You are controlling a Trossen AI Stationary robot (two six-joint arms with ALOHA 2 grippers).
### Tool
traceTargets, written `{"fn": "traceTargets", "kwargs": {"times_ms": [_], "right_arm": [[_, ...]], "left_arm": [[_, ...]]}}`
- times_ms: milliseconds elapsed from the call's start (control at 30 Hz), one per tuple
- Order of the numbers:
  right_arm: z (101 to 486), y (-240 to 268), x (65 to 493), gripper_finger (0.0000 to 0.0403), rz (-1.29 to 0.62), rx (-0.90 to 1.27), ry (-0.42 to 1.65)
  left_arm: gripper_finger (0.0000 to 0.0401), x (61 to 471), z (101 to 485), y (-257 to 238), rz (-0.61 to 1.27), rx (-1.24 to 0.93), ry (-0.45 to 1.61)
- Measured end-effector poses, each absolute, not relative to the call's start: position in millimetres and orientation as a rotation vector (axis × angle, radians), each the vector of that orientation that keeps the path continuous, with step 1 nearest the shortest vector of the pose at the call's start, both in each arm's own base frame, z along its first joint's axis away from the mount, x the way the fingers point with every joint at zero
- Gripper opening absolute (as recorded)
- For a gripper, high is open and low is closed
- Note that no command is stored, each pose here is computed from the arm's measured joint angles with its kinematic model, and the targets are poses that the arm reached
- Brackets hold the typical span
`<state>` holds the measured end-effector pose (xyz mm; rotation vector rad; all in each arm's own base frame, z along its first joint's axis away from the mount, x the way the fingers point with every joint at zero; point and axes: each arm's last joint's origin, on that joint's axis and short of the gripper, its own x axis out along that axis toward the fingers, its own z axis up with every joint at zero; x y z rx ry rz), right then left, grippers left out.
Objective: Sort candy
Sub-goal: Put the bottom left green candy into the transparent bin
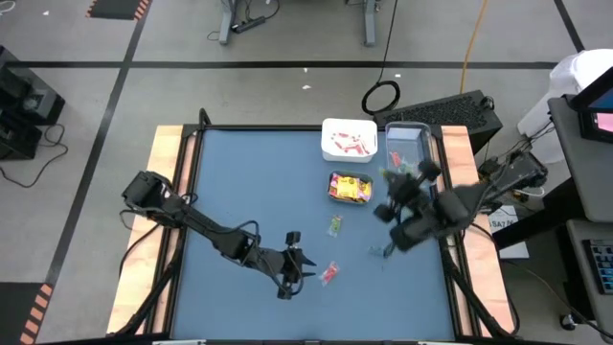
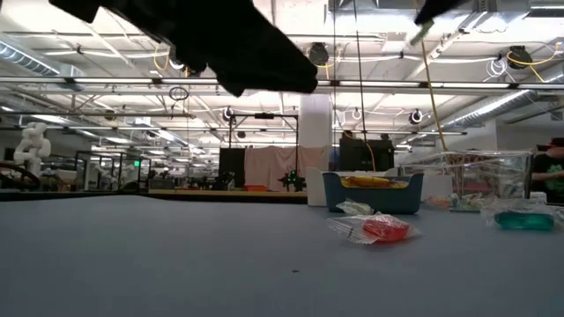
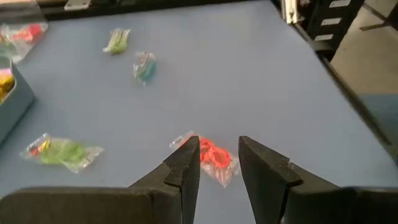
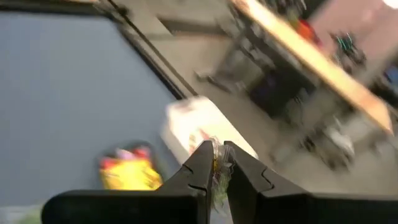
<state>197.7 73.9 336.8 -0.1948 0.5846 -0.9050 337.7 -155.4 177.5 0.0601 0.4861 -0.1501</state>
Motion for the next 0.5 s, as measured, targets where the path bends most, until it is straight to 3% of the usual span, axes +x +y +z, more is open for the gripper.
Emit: {"fn": "traceTargets", "kwargs": {"times_ms": [267, 500], "right_arm": [[343, 17, 177, 0.0027, -1.145, -0.07, 0.664], [314, -18, 163, 0.0027, -1.316, -0.006, 0.783]], "left_arm": [[0.0118, 342, 154, -157, -0.109, 0.016, 0.542], [0.0125, 343, 147, -159, -0.14, -0.054, 0.565]]}}
